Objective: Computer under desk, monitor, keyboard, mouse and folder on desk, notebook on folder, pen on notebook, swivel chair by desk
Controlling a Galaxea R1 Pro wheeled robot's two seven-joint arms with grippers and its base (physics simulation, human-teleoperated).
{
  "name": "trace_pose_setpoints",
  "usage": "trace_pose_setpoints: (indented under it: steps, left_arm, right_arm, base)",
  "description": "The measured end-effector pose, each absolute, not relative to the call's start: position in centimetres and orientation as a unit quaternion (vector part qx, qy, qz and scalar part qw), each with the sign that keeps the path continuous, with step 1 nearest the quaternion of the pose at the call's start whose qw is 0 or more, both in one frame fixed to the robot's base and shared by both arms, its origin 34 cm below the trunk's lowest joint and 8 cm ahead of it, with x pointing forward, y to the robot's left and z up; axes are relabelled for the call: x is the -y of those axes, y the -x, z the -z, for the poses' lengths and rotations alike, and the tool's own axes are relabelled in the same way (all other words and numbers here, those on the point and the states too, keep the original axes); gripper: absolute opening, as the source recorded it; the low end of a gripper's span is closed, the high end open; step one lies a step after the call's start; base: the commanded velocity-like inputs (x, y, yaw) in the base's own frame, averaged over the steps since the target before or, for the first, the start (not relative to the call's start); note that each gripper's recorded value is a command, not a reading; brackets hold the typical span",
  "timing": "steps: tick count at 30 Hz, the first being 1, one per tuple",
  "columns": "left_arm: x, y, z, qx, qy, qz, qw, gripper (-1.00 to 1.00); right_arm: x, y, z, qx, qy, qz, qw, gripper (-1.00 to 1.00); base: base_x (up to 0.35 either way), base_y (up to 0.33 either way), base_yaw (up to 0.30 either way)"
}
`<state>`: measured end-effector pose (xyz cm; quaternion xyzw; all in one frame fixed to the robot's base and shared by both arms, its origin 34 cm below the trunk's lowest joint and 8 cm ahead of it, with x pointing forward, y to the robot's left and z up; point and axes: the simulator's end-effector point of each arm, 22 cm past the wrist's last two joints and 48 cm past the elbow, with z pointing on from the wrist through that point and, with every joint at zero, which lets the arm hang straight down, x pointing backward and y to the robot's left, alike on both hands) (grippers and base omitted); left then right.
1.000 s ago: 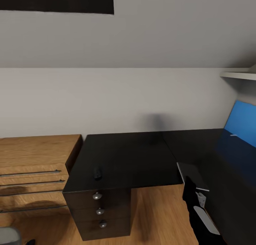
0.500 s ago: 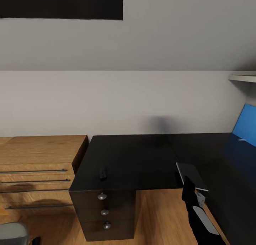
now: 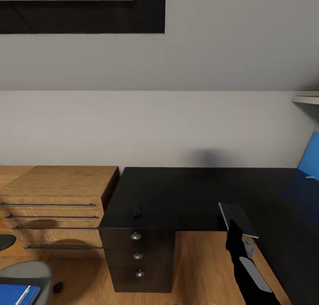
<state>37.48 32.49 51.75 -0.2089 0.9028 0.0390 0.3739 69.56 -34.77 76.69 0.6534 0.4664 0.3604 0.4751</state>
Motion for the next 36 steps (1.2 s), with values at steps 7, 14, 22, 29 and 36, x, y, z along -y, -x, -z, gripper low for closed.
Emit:
trace_pose_setpoints:
  steps: [7,14,22,29,36]
  left_arm:
    - [-32.5,-37.5,-51.8,-0.903,0.208,-0.039,0.375,1.00]
    - [-32.5,-37.5,-51.8,-0.903,0.208,-0.039,0.375,1.00]
    - [-32.5,-37.5,-51.8,-0.903,0.208,-0.039,0.375,1.00]
    - [-32.5,-37.5,-51.8,-0.902,0.209,-0.039,0.375,1.00]
    - [-32.5,-37.5,-51.8,-0.902,0.208,-0.039,0.375,1.00]
  right_arm:
    - [33.9,-69.6,-76.5,-0.467,-0.654,-0.364,0.470,-1.00]
    - [32.5,-69.0,-74.9,-0.476,-0.662,-0.359,0.454,-1.00]
    - [31.8,-68.9,-74.5,-0.483,-0.660,-0.358,0.450,-1.00]
    - [31.5,-68.9,-74.5,-0.486,-0.658,-0.359,0.449,-1.00]
    - [31.3,-68.9,-74.5,-0.486,-0.658,-0.360,0.449,-1.00]
  base:
    - [-0.233,0.000,0.017]
    - [-0.047,0.000,0.003]
    - [-0.007,0.000,0.000]
    - [-0.001,0.085,0.000]
    - [0.000,0.161,0.001]
